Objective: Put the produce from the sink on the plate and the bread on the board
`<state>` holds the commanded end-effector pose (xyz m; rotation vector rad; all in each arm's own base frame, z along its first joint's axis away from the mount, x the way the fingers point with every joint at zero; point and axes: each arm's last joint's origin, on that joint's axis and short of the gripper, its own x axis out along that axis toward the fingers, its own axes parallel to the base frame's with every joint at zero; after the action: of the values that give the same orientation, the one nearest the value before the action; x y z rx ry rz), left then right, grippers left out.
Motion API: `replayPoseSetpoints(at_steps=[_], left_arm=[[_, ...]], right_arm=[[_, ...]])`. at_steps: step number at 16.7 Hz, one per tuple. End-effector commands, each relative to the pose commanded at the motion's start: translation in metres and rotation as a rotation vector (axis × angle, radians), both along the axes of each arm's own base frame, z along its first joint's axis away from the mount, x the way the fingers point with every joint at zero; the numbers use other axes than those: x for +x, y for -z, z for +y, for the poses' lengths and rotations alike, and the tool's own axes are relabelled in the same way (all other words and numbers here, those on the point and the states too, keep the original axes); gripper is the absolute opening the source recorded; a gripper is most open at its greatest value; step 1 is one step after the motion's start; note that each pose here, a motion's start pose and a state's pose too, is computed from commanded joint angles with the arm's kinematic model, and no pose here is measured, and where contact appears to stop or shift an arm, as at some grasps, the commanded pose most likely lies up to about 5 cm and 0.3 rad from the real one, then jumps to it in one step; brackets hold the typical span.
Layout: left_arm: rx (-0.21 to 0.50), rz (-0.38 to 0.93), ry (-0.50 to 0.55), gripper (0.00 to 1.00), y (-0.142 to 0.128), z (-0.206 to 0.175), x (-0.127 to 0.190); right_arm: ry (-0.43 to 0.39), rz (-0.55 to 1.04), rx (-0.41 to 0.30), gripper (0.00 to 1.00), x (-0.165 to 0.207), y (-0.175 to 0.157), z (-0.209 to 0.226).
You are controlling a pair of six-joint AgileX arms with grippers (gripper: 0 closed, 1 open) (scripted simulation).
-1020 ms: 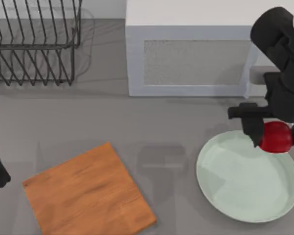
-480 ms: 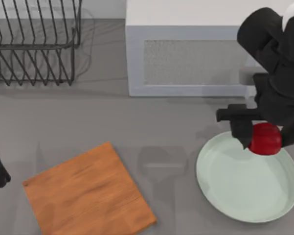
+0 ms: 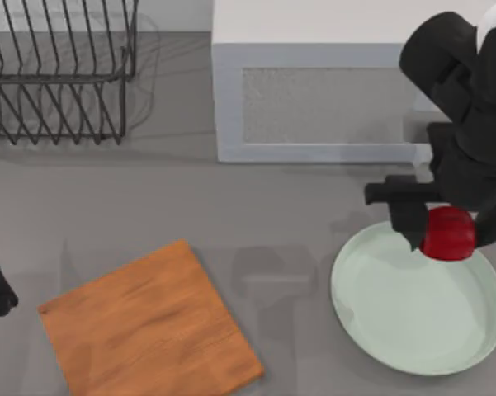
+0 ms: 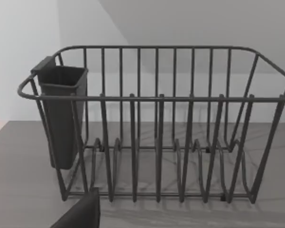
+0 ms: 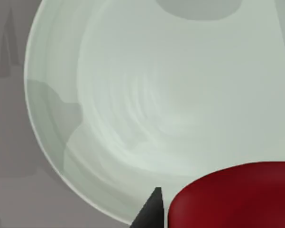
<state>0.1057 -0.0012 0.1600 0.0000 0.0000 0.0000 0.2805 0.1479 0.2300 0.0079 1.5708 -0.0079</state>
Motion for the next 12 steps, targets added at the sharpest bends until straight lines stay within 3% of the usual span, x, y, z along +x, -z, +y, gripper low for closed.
replayPoseSetpoints(at_steps=[5, 12], left_arm=[[0.0, 0.0, 0.0, 1.0, 0.0, 0.0, 0.0], [0.0, 0.0, 0.0, 1.0, 0.0, 0.0, 0.0]], right_arm=[[0.0, 0.0, 0.0, 0.98, 0.0, 0.0, 0.0], [0.0, 0.0, 0.0, 1.0, 0.0, 0.0, 0.0]])
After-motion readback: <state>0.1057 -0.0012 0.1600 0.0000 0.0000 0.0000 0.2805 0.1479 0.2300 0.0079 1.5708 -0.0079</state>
